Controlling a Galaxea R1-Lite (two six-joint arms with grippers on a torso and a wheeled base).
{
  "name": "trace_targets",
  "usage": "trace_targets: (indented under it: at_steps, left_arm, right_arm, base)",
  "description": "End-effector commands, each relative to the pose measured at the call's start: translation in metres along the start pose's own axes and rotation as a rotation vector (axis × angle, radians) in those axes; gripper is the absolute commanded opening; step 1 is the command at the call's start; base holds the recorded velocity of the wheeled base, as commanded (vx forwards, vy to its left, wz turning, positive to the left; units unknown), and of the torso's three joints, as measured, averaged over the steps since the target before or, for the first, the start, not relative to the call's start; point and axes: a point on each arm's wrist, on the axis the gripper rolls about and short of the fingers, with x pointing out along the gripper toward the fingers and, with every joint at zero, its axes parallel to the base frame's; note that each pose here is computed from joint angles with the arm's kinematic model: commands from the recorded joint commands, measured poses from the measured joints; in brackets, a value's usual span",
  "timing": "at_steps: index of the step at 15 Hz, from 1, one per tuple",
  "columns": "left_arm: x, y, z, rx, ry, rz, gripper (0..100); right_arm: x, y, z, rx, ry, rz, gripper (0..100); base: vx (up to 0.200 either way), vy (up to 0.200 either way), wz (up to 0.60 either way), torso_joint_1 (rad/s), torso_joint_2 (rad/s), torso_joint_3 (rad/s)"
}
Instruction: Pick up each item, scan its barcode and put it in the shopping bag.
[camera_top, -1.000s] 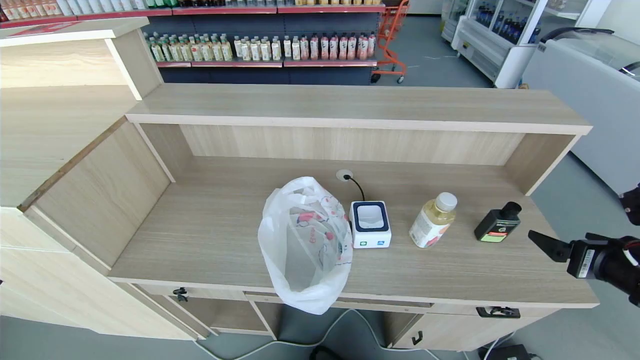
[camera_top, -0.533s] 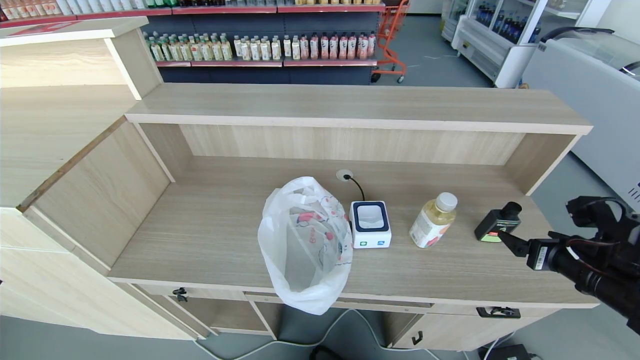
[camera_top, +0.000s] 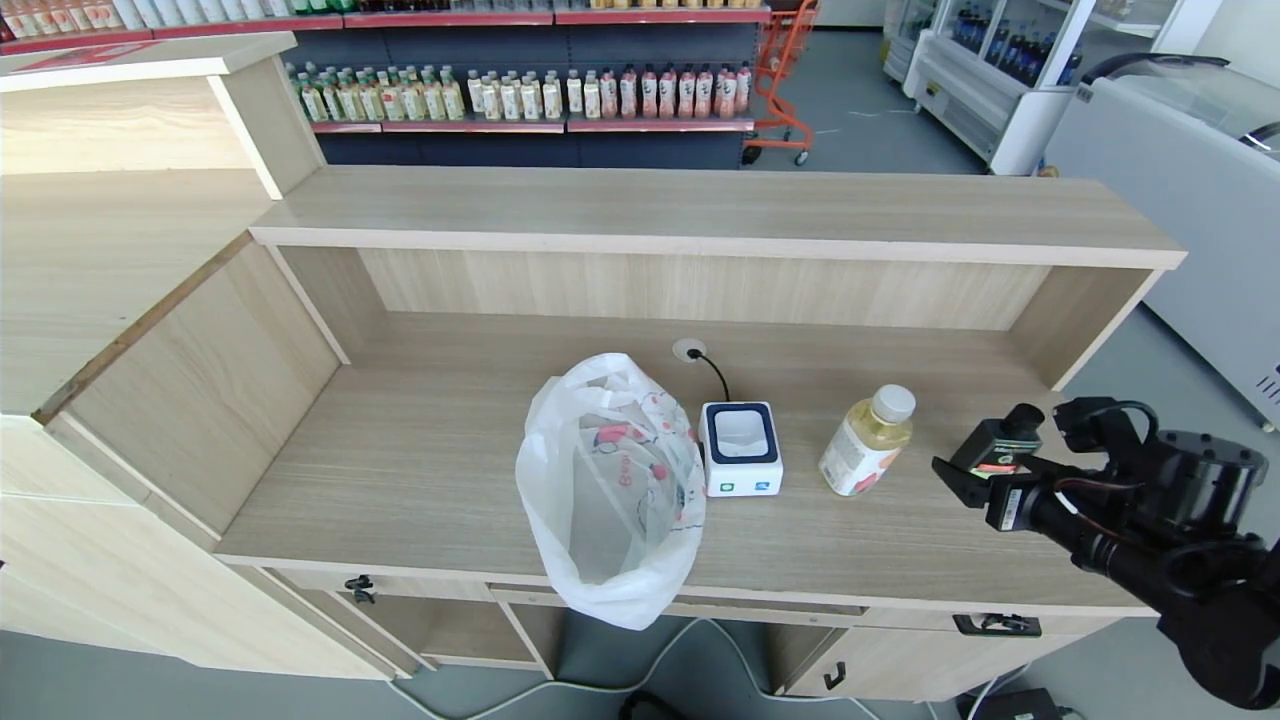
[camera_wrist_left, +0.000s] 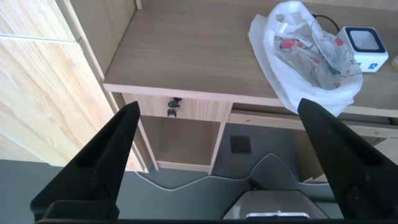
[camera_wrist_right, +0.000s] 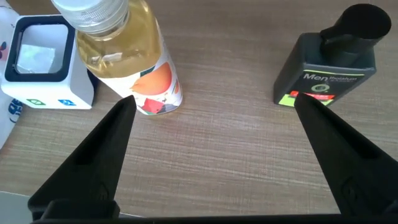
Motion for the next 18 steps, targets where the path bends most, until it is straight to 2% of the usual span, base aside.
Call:
trace_targets:
  at_steps: [1, 9, 13, 18]
  left_arm:
    - [0.0, 0.0, 0.0, 0.0, 0.0, 0.0, 100]
    - [0.0, 0.0, 0.0, 0.0, 0.0, 0.0, 100]
    - [0.0, 0.0, 0.0, 0.0, 0.0, 0.0, 100]
    - [0.0, 0.0, 0.0, 0.0, 0.0, -0.001, 100]
  right_arm:
    - [0.012, 0.005, -0.009, -0.001, 0.011, 0.035, 100]
    - [0.039, 0.012, -0.013, -0.025, -0.017, 0.078, 100]
    - [0.049, 0.025, -0.019, -0.035, -0.022, 0.118, 100]
    - [0.069, 0.026, -0.013, -0.072, -0.081, 0.123, 100]
  base:
    - [0.0, 0.0, 0.0, 0.0, 0.0, 0.0]
    - [0.0, 0.0, 0.0, 0.0, 0.0, 0.0]
    - [0.0, 0.0, 0.0, 0.0, 0.0, 0.0]
    - [0.0, 0.0, 0.0, 0.0, 0.0, 0.0]
